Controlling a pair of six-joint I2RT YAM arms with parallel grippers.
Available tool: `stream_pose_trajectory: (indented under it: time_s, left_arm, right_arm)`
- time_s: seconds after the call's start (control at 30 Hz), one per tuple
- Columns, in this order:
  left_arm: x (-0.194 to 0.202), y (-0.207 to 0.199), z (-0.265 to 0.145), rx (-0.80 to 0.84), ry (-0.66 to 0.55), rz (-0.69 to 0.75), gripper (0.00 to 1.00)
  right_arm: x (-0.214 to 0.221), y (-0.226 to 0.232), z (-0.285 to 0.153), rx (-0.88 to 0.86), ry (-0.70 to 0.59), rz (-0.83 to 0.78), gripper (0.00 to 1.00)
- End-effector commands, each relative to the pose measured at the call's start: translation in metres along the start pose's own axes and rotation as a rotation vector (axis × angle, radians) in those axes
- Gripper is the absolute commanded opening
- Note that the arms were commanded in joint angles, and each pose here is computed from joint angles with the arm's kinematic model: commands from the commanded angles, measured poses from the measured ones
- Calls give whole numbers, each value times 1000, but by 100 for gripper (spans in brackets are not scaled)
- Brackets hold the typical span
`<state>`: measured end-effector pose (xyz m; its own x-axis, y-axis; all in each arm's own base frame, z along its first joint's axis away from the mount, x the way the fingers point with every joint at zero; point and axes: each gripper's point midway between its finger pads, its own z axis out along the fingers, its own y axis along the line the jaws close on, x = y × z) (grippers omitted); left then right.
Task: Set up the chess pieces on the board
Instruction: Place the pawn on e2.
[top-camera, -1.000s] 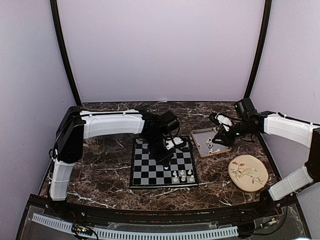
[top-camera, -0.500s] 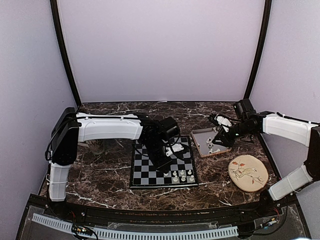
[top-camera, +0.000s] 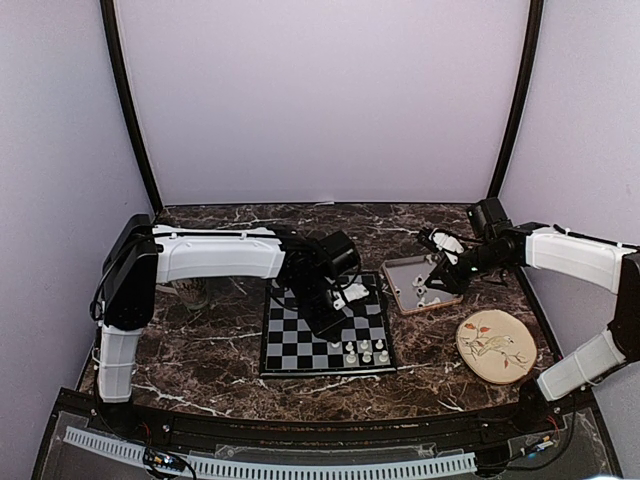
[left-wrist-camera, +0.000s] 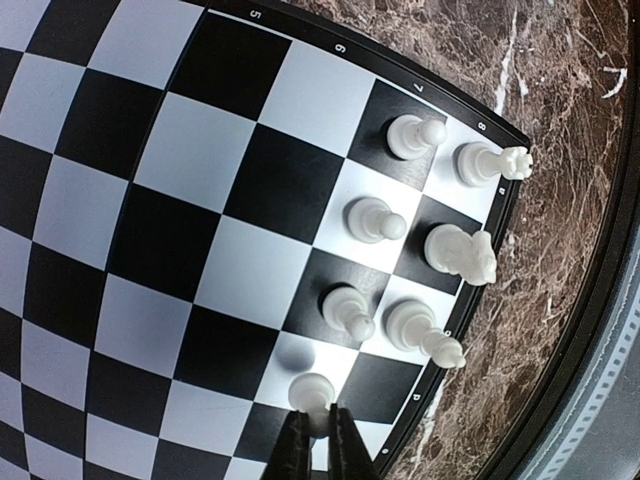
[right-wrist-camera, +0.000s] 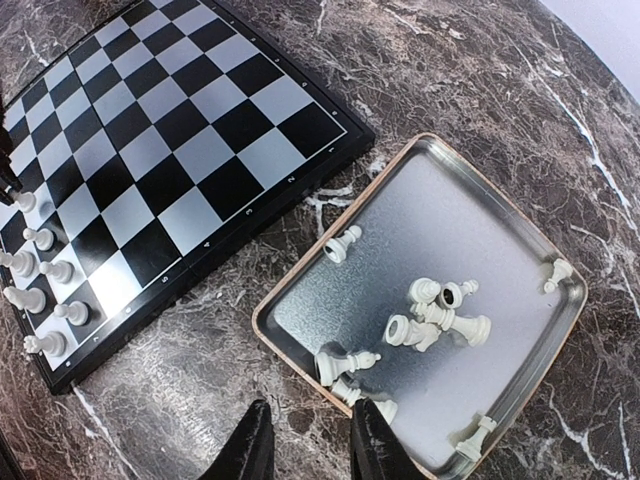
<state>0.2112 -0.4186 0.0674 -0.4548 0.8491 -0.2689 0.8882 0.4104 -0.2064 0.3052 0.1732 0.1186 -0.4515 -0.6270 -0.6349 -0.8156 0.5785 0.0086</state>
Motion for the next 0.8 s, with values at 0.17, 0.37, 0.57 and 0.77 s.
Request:
stream_pose_trajectory:
  time_s: [0.17,0.37,0.57,0.77]
  left_arm:
    - [7,3,4,-21,27,-4,10]
    - [9,1,11,-4,39,-5,10]
    - [11,-1,17,10,52,-9,11]
    - [12,-1,17,9,57,-12,19]
  right_arm:
    - [2,-2,1,4,6,-6,27]
    - [2,-2,1,6,9,-8,27]
    - [3,-2,2,5,11,-6,27]
    - [3,-2,1,6,12,-7,27]
